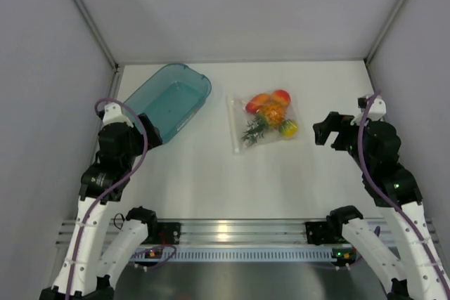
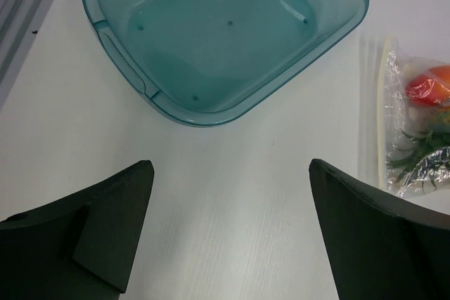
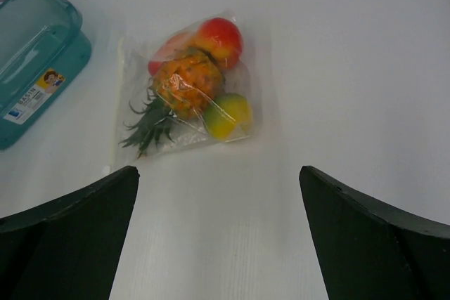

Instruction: Open the zip-top bag and remove the fake food

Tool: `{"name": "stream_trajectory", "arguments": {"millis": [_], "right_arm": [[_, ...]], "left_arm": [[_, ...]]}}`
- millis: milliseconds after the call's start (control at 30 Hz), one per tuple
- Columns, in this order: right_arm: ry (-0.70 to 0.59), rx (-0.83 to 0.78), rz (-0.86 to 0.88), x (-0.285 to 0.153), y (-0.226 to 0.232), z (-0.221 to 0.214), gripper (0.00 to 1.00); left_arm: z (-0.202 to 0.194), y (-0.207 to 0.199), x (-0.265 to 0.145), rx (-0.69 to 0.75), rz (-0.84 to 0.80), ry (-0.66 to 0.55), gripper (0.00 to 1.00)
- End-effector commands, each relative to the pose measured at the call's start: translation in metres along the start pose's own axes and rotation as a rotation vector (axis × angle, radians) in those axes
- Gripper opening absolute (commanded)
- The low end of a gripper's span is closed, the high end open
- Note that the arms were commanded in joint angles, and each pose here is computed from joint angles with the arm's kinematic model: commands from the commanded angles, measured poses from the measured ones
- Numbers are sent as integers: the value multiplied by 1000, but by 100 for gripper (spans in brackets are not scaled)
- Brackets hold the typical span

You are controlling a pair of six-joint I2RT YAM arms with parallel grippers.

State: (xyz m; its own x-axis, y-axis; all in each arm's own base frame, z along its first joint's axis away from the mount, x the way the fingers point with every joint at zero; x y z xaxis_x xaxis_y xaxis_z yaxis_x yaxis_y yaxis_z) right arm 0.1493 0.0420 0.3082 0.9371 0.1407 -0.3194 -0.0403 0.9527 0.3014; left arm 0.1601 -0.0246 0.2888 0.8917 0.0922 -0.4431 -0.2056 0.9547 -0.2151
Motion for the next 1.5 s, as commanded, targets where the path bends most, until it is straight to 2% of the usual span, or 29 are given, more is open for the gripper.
{"name": "stream_trajectory", "arguments": {"millis": [0, 100, 300, 500, 733, 1033, 1200, 1467], "right_arm": [[-54, -10, 71, 1, 9, 15, 99], [-37, -5, 158, 7, 18, 15, 99], [48, -30, 185, 43, 35, 12, 99], [73, -259, 76, 73, 97, -2, 99], [126, -495, -4, 111, 182, -47, 99], [172, -656, -93, 165, 248, -108, 98], [192, -734, -152, 189, 262, -143, 99], [231, -845, -268, 231, 257, -181, 99]], "left_arm": [[1, -1, 3, 8, -9, -16, 98], [1, -1, 3, 9, -12, -14, 98], [1, -1, 4, 9, -13, -12, 98], [-2, -3, 9, 16, -21, 10, 98], [-5, -4, 13, 22, -29, 37, 98], [-6, -5, 13, 23, -35, 41, 98], [-6, -3, 14, 25, -17, 37, 98], [-7, -3, 14, 25, -17, 37, 98]]}}
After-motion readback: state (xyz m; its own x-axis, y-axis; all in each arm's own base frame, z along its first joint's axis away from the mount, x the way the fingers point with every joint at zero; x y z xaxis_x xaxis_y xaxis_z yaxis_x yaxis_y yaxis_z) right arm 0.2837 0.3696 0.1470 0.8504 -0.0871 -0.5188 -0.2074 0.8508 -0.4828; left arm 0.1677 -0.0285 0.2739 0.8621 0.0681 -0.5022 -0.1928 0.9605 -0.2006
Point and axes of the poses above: each gripper's point midway between its finger pads, its own x axis out along the fingers, its own y axis along the line the jaws close on, z = x × y, the point moved 9 cm from there along -x, back along the fingers, and after that the axes turned 4 degrees about x, right-handed, at the moved point
